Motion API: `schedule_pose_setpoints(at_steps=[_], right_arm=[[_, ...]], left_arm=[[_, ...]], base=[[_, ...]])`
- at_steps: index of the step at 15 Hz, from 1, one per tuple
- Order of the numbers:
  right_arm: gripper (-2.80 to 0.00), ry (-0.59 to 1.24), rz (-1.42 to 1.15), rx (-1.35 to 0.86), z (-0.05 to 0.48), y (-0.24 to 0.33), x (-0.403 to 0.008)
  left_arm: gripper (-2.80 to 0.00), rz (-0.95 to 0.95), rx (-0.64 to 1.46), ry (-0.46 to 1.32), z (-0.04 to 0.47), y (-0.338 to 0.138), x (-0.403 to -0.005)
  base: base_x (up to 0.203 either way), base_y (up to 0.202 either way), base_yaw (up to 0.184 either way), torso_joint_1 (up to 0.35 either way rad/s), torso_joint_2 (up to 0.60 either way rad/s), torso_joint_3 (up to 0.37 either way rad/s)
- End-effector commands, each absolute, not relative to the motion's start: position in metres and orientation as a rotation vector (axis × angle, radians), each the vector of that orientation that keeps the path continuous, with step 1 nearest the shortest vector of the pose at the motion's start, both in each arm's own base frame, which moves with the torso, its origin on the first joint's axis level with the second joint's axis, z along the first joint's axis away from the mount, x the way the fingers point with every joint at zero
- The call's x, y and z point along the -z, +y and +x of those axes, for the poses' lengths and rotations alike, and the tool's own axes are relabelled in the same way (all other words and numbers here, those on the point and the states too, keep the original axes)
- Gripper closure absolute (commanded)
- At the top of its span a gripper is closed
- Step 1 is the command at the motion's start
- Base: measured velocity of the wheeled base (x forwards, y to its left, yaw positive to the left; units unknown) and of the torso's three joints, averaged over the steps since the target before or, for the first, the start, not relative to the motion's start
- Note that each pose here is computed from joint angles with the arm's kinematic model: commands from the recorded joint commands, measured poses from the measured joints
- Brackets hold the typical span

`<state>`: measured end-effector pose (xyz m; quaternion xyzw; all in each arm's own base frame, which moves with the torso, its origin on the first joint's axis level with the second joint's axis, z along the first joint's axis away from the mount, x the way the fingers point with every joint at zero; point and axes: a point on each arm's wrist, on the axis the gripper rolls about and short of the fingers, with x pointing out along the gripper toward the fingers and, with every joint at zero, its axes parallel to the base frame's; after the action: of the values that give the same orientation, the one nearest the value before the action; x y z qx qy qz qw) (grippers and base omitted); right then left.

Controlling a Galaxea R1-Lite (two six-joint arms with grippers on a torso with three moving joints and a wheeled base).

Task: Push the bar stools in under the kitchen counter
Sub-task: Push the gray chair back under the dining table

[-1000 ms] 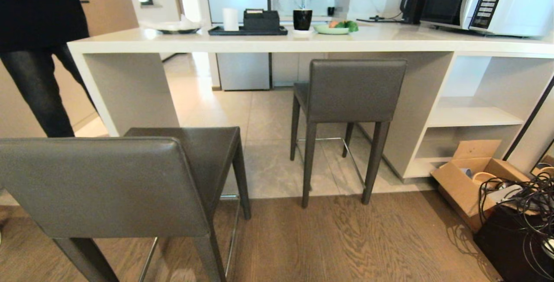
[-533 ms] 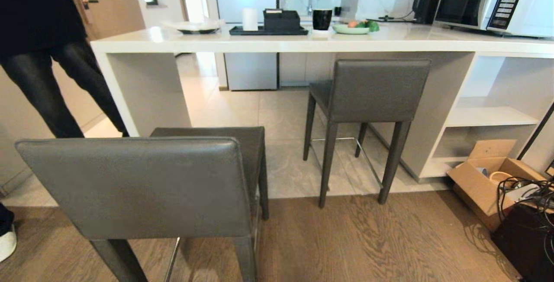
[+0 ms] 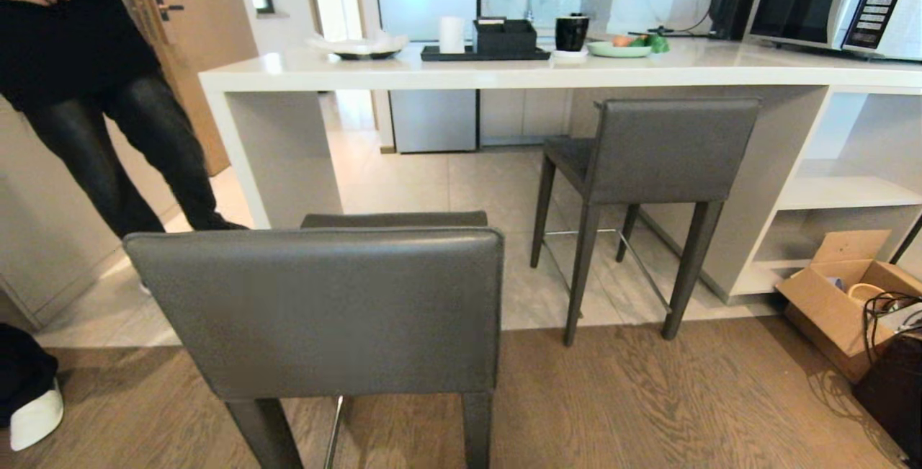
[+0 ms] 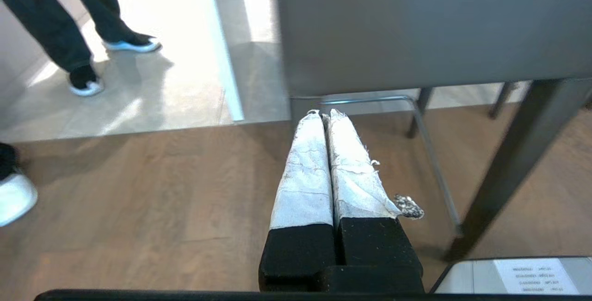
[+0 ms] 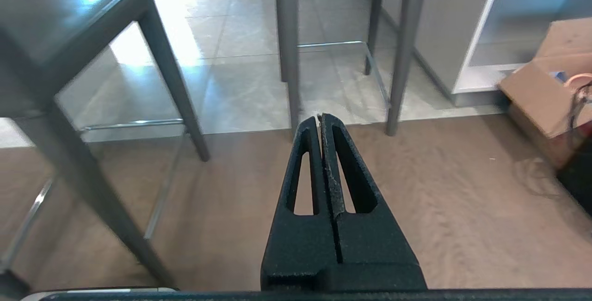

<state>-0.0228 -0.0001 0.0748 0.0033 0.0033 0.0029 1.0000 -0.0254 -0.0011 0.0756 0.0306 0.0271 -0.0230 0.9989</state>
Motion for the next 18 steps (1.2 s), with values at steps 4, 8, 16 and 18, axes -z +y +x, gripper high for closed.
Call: schedule_pose_setpoints(at_steps=[4,8,16,18], right_arm=[[0.0,0.008,0.007,-0.006,-0.0227,-0.0001,-0.0749],[0.0,0.008,0.008,-0.006,-0.0227,-0.0001,-0.0749],[0.0,0.008,0.008,-0.006,-0.0227,-0.0001,-0.0749],[0.0,0.008,0.008,-0.006,-0.0227,-0.0001,-0.0749]], left_arm=[[0.0,0.062,0.046,0.055,-0.0253,-0.0011,-0.0756],[0.0,0.062,0.046,0.055,-0.0253,-0.0011,-0.0756],[0.0,0.061,0.046,0.056,-0.0252,-0.0011,-0.0754],[0.0,0.062,0.046,0.055,-0.0253,-0.0011,-0.0756]], base=[[0.0,0.196,-0.001,0.0,0.0,0.002],[0.0,0.199,-0.001,0.003,0.0,0.004],[0.0,0.077,-0.001,0.001,0.0,0.001],[0.0,0.0,0.0,0.0,0.0,0.0]])
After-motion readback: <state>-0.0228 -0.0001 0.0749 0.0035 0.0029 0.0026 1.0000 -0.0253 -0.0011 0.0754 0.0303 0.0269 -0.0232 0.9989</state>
